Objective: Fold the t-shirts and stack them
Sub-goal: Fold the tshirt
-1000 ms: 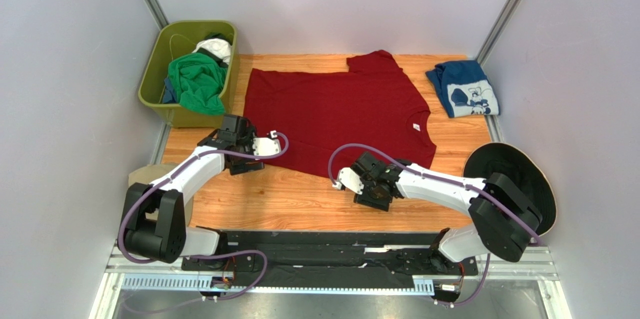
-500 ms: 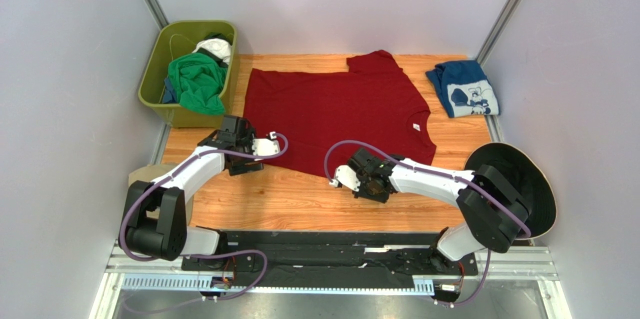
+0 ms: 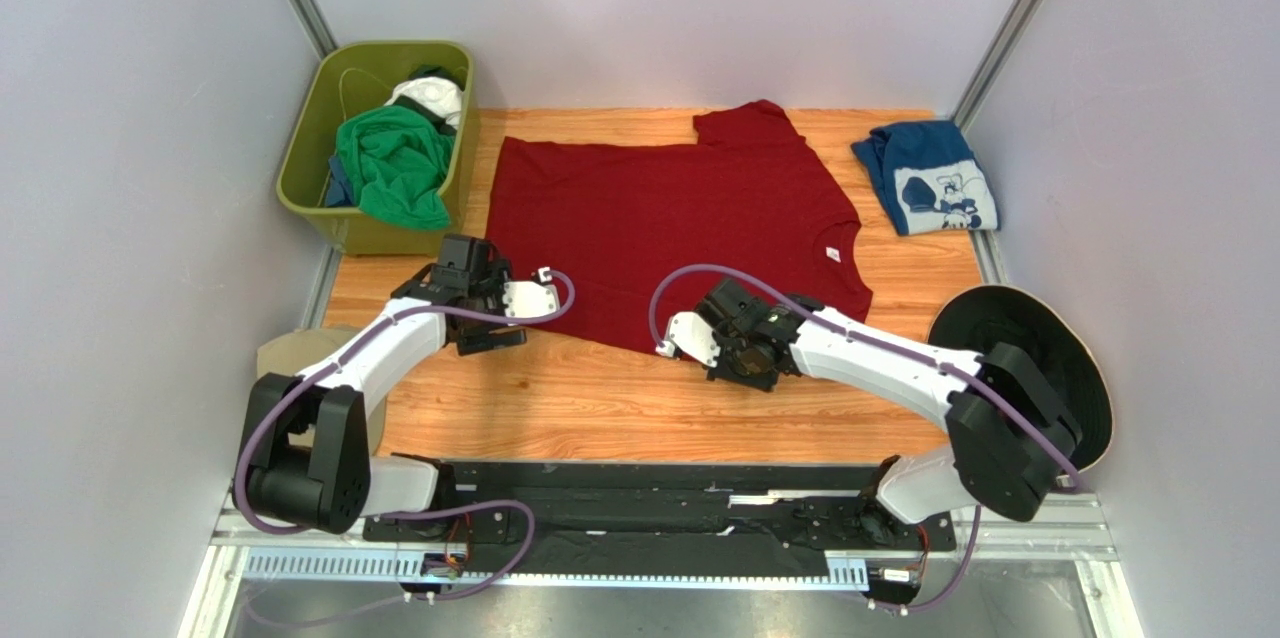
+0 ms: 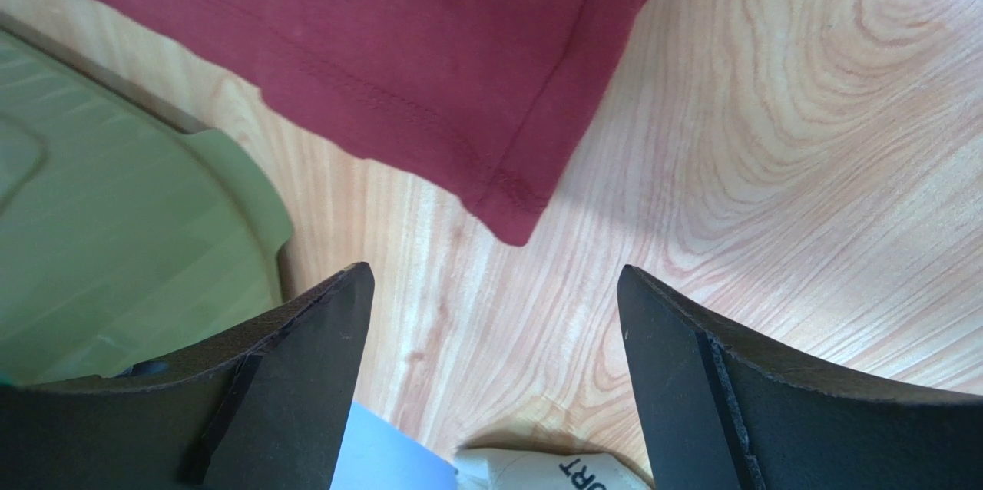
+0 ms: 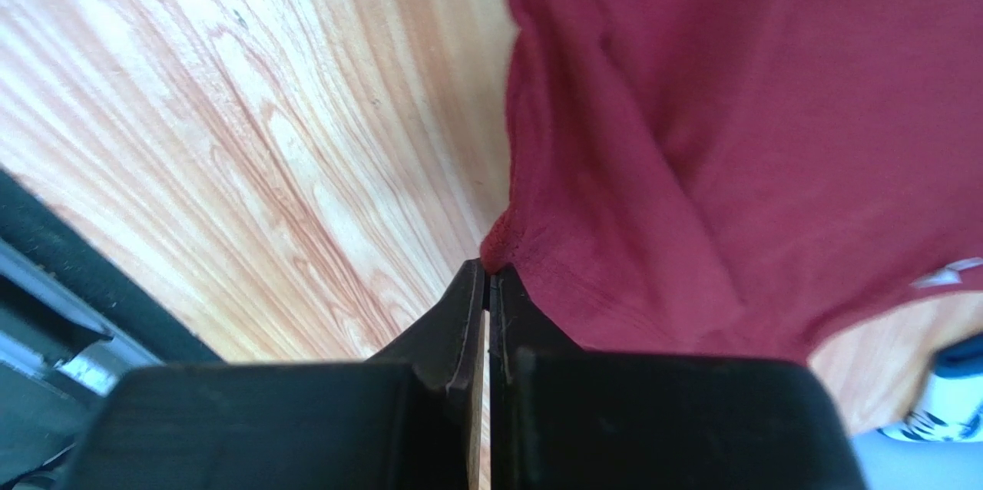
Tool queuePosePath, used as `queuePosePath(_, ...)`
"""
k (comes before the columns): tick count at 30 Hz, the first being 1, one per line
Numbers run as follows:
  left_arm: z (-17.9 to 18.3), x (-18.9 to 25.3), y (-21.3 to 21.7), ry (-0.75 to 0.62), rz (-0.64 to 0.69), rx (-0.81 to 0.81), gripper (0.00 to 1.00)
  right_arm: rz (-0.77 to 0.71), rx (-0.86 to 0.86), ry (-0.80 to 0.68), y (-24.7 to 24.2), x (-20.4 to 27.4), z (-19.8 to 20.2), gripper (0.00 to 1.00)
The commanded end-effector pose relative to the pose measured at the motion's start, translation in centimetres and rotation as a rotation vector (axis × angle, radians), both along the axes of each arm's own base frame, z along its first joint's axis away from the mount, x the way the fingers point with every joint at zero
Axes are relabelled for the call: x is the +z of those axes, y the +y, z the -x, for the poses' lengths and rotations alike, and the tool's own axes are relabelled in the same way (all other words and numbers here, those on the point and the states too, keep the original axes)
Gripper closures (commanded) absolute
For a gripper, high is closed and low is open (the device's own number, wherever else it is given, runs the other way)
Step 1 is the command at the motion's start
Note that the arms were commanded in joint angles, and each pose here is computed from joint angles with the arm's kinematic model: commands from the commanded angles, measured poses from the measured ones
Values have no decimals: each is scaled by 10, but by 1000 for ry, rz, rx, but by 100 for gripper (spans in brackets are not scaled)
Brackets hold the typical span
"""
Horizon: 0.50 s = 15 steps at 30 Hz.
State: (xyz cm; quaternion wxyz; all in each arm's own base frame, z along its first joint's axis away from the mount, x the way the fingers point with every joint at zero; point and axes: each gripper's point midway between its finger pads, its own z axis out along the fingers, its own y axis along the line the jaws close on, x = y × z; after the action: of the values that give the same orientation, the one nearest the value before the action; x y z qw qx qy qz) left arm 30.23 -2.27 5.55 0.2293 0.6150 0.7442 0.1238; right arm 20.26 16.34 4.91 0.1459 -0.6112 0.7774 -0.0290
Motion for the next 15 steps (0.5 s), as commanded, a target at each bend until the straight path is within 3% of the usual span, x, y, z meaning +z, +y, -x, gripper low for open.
queuePosePath(1, -6, 15, -4, -36, 28, -22, 14, -59, 0, -48, 6, 44, -5, 100)
queuePosePath(8, -13, 18, -5, -36, 26, -17, 14, -72, 4, -108, 0, 73, -8, 100)
queuePosePath(15, -14, 9, -5, -4, 20, -14, 15, -42, 0, -114, -7, 66, -7, 100)
